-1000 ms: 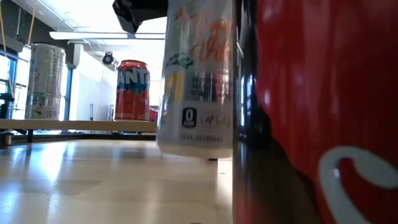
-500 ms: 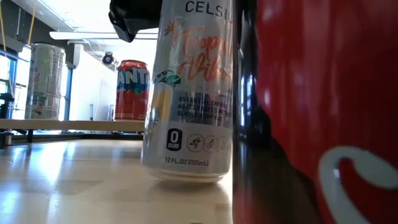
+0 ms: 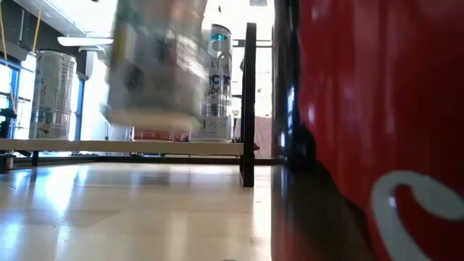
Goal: Place canned beverage on shelf
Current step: Put the white yellow soda can aligned with the other white yellow soda can on the shelf
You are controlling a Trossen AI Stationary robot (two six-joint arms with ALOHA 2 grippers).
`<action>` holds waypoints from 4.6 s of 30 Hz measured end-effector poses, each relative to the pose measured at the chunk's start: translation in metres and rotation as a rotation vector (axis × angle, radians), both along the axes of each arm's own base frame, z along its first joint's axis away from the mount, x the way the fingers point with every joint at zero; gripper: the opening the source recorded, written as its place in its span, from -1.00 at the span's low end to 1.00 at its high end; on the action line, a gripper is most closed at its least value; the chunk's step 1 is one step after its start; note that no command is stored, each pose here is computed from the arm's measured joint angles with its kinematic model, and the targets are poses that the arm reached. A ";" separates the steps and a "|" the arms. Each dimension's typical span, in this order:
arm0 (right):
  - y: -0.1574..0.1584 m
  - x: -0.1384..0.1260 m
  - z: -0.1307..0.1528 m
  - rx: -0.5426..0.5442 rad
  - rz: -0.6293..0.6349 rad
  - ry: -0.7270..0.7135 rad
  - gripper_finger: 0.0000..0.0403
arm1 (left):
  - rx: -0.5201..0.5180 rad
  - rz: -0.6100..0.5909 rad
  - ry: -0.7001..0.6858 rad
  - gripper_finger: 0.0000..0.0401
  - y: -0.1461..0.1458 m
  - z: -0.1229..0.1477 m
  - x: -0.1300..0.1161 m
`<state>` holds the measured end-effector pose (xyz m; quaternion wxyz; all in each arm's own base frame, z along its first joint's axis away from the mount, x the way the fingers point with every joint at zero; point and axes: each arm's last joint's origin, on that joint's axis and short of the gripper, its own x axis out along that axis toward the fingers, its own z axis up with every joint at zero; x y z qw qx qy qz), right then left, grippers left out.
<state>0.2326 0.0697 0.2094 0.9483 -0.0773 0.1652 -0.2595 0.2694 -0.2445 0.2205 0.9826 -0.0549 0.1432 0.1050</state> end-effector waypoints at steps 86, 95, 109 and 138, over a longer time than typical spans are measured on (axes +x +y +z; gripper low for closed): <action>0.000 0.000 0.000 0.000 0.000 -0.001 0.95 | -0.032 0.447 -0.005 0.46 0.096 -0.013 -0.152; 0.000 0.000 0.000 0.000 0.000 -0.001 0.95 | -0.001 0.438 0.059 0.54 0.086 0.019 -0.147; 0.000 0.000 0.000 0.000 0.000 -0.001 0.95 | -0.143 0.339 0.479 0.55 0.090 0.135 -0.122; 0.000 0.000 0.000 0.001 0.000 -0.001 0.95 | -1.011 0.900 0.758 0.60 0.183 0.146 -0.072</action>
